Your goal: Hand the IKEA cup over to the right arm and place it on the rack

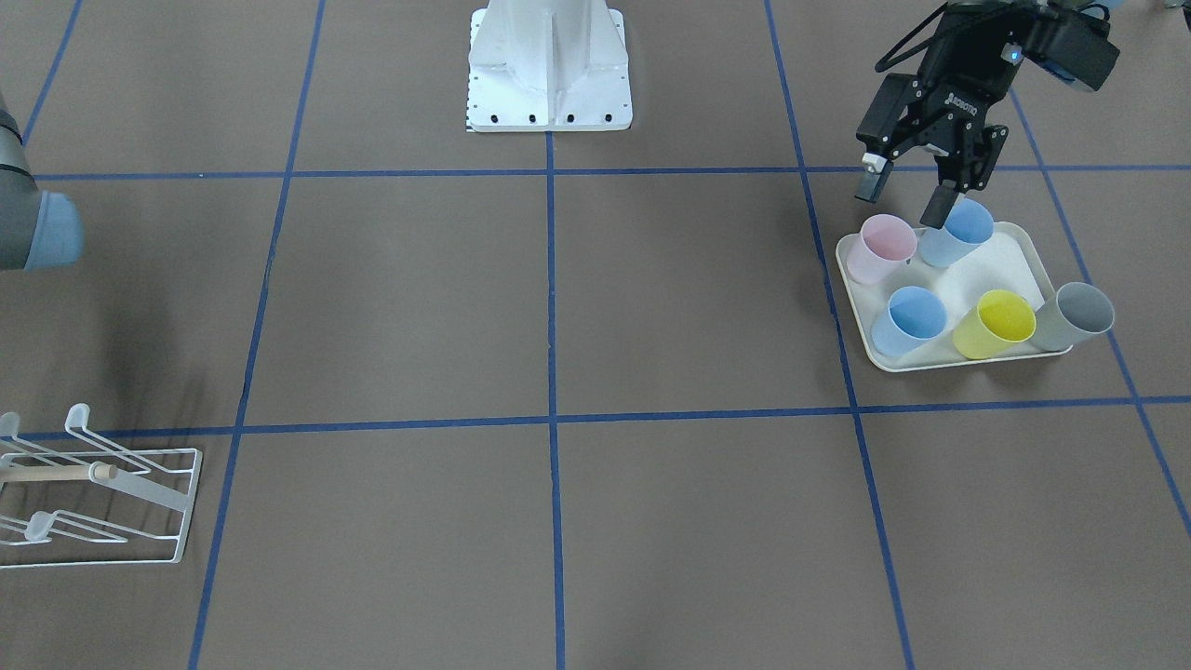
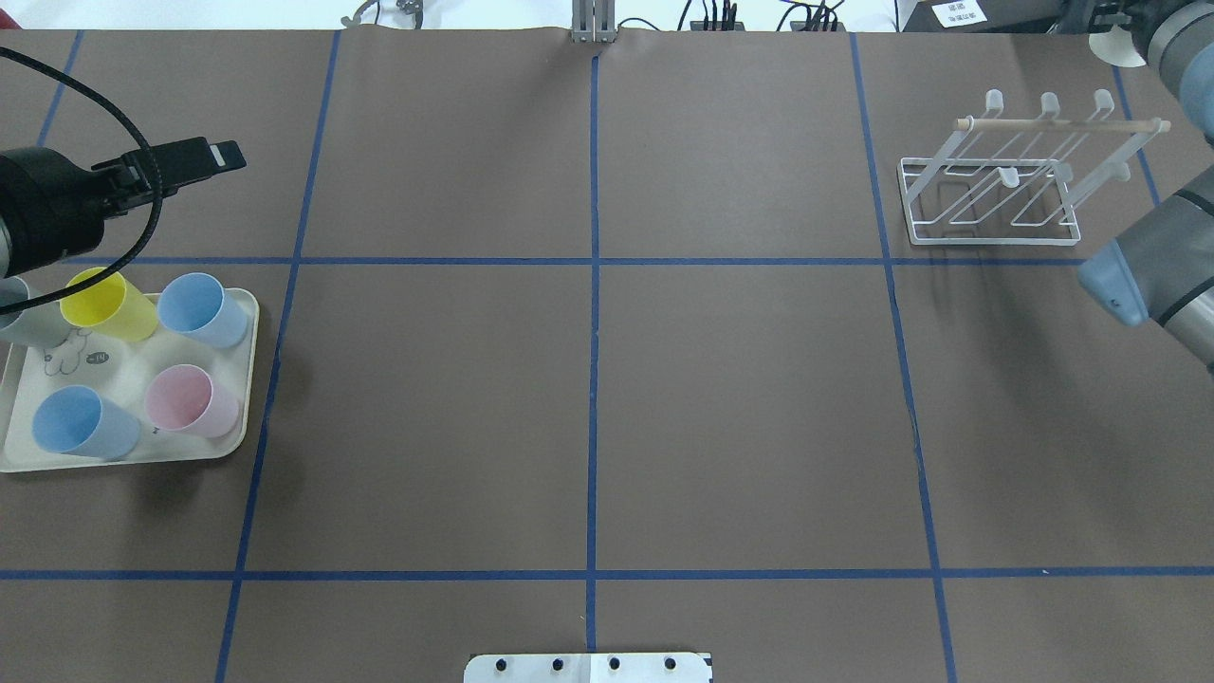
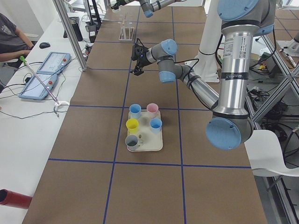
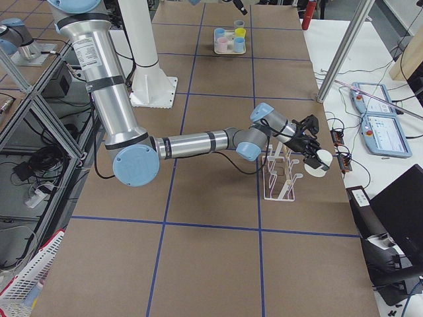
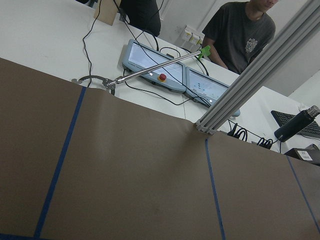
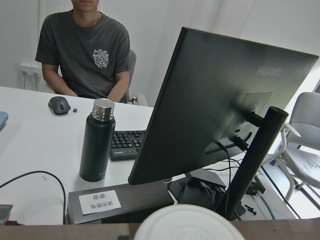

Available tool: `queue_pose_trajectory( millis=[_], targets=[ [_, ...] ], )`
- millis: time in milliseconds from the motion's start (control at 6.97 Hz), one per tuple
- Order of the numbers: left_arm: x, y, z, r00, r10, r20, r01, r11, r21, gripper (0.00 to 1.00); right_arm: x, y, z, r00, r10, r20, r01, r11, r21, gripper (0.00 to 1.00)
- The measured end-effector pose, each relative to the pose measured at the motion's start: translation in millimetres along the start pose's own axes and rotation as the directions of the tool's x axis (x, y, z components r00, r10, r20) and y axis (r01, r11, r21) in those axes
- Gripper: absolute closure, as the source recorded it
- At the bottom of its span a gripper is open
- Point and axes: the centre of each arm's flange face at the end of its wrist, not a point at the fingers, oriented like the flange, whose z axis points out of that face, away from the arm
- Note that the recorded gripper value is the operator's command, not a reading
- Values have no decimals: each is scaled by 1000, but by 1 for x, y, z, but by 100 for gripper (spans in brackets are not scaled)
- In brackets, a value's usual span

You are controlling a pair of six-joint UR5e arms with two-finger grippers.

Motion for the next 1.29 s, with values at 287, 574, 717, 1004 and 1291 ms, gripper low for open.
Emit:
queue_pose_trajectory(
  millis=[287, 574, 717, 1004, 1291],
  targets=[
    [-1, 1, 1, 1000, 0, 0, 0, 1000, -9, 0, 3, 17, 3, 1000, -24, -10, 24, 1000, -19, 99],
    [-1, 1, 1, 1000, 0, 1, 0, 1000, -11, 0, 8, 25, 3, 999, -49, -14, 49, 998, -27, 100],
    [-1, 1, 1, 1000, 0, 1, 0, 1000, -12, 0, 7, 23, 2, 999, -52, -10, 51, 998, -25, 100],
    [-2, 1, 1, 1000, 0, 1, 0, 1000, -10, 0, -2, 26, 0, 998, -58, 1, 58, 998, -28, 100],
    [-2, 0, 1, 1000, -1, 2, 1, 1000, -9, 0, -10, 34, 0, 998, -69, 12, 69, 997, -37, 100]
  ],
)
